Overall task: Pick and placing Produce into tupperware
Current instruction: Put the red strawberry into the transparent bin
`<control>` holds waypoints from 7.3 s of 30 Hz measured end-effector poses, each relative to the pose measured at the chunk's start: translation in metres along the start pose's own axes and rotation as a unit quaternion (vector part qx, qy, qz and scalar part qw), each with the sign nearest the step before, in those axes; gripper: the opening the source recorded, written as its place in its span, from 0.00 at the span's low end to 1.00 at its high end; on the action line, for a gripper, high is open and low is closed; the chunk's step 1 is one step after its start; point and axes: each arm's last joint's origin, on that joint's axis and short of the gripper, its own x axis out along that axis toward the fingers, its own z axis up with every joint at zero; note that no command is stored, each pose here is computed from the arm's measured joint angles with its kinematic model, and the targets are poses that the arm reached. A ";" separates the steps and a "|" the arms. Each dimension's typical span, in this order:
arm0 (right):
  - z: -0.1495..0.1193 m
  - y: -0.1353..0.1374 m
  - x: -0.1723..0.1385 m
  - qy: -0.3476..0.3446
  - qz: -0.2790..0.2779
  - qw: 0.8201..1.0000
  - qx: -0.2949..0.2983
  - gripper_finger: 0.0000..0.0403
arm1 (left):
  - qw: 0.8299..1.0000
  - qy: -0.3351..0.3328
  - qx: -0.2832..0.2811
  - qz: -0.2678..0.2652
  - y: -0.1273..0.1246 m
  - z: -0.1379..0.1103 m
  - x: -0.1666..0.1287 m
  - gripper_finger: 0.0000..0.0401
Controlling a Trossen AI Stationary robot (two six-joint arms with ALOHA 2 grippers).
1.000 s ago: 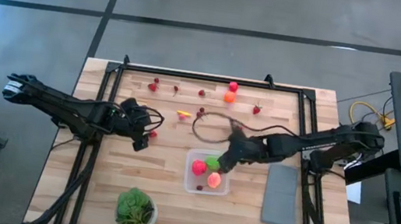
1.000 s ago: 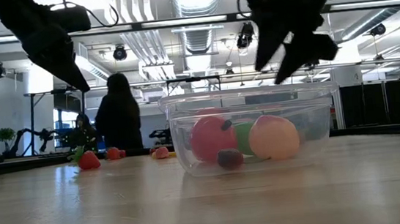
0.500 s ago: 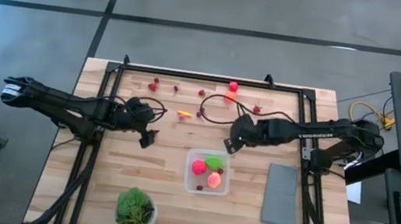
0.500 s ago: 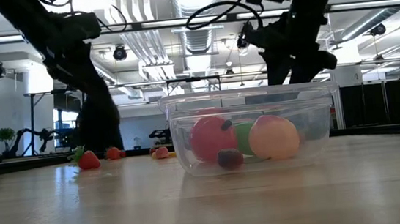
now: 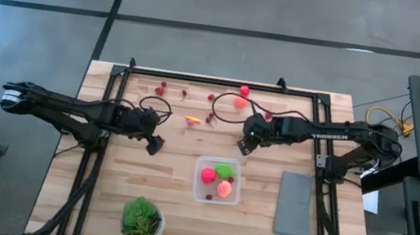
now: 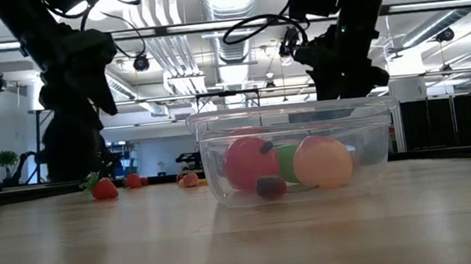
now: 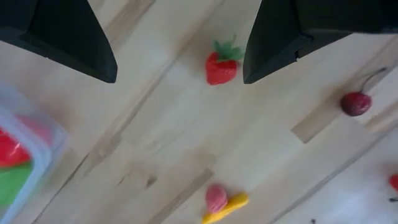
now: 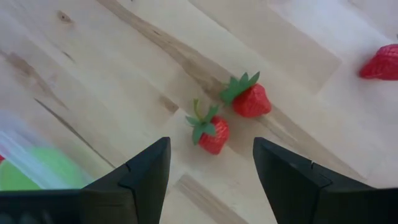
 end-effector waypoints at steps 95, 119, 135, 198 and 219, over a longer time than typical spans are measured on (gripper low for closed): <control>-0.013 -0.046 0.038 0.069 0.001 0.997 0.030 0.55 | 0.938 0.166 0.303 -0.034 0.007 0.033 0.080 0.33; -0.122 0.027 -0.026 0.149 0.014 0.973 0.175 0.55 | 0.830 -0.042 0.456 -0.317 -0.051 0.097 0.037 0.33; -0.158 0.035 -0.042 0.127 0.001 0.977 0.169 0.55 | 0.848 -0.032 0.372 -0.377 -0.094 0.094 0.082 0.34; -0.025 -0.061 -0.024 -0.023 -0.072 0.977 0.202 0.55 | 0.989 -0.095 0.082 -0.079 -0.050 0.107 -0.033 0.68; 0.050 -0.109 0.061 0.032 -0.082 0.952 0.292 0.55 | 0.982 -0.122 0.143 0.019 0.002 0.129 -0.042 0.68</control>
